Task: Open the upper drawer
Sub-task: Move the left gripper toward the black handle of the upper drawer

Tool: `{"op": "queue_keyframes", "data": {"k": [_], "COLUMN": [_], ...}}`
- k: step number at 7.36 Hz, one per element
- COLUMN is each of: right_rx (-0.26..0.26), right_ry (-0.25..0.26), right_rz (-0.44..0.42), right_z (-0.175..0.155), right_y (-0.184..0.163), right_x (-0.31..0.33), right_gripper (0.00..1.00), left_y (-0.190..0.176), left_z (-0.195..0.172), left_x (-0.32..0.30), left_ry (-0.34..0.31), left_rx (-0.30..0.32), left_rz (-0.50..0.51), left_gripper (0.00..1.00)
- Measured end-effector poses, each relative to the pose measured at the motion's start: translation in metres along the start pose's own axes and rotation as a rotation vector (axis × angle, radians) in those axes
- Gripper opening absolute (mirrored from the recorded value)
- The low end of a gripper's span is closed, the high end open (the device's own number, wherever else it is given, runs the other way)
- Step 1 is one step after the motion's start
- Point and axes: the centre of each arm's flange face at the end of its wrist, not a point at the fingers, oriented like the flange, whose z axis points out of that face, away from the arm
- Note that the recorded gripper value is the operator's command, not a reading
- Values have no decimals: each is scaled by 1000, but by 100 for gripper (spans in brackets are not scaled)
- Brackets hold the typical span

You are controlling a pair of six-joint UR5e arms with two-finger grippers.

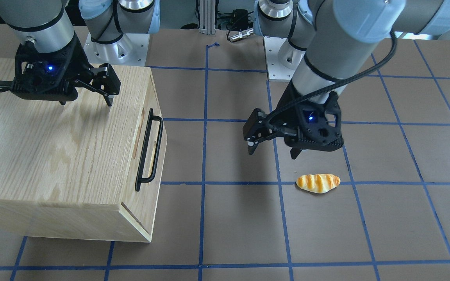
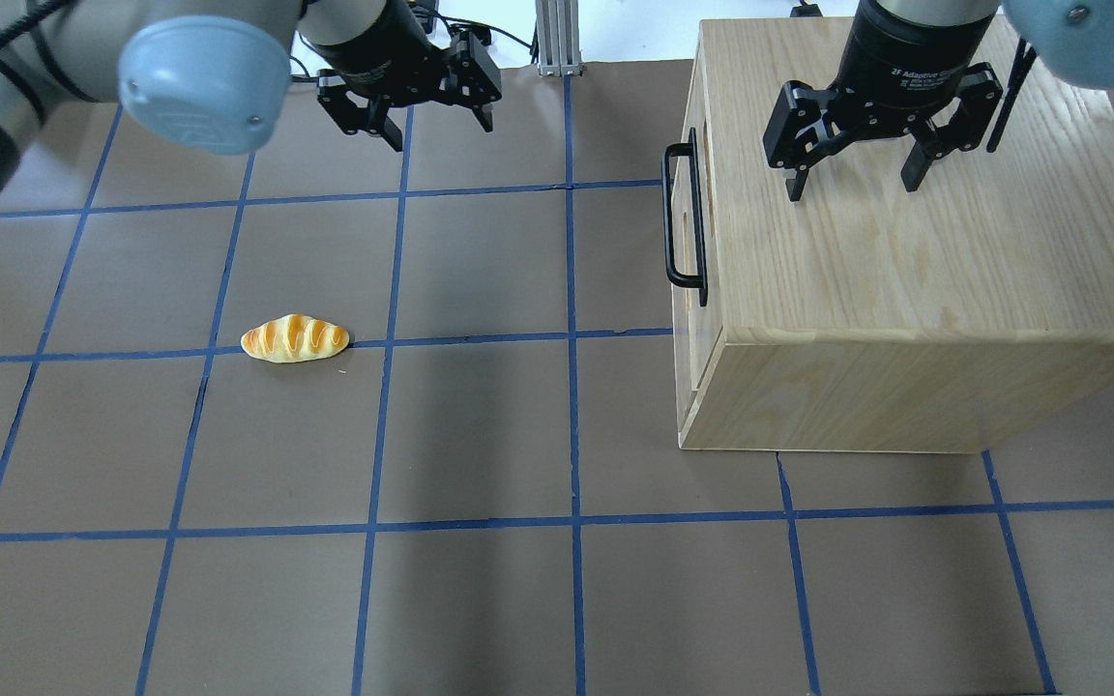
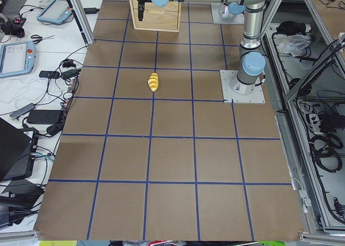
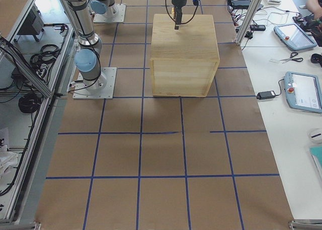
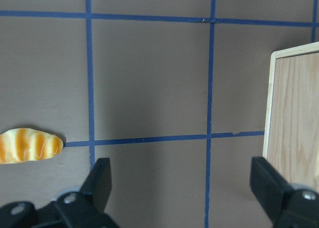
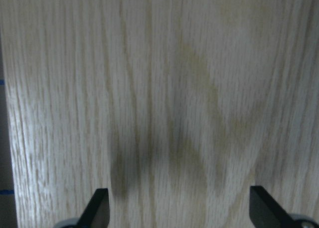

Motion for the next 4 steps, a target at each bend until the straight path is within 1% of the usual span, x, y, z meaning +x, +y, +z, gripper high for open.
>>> {"op": "queue_keyframes", "data": {"k": [2,4], "right_rx": [0,1], "right_ry": [0,0], "right_rz": [0,-1], "right_z": [0,0], "right_y": [0,0], "right_x": [0,0], "right_gripper": [100,100], "left_y": [-1,7], "left_z": [39,60], "left_x": [36,63], "left_ry": [51,80], "left_rx": [6,-5], "left_rz": [-86,-131], "left_gripper": [100,100]}}
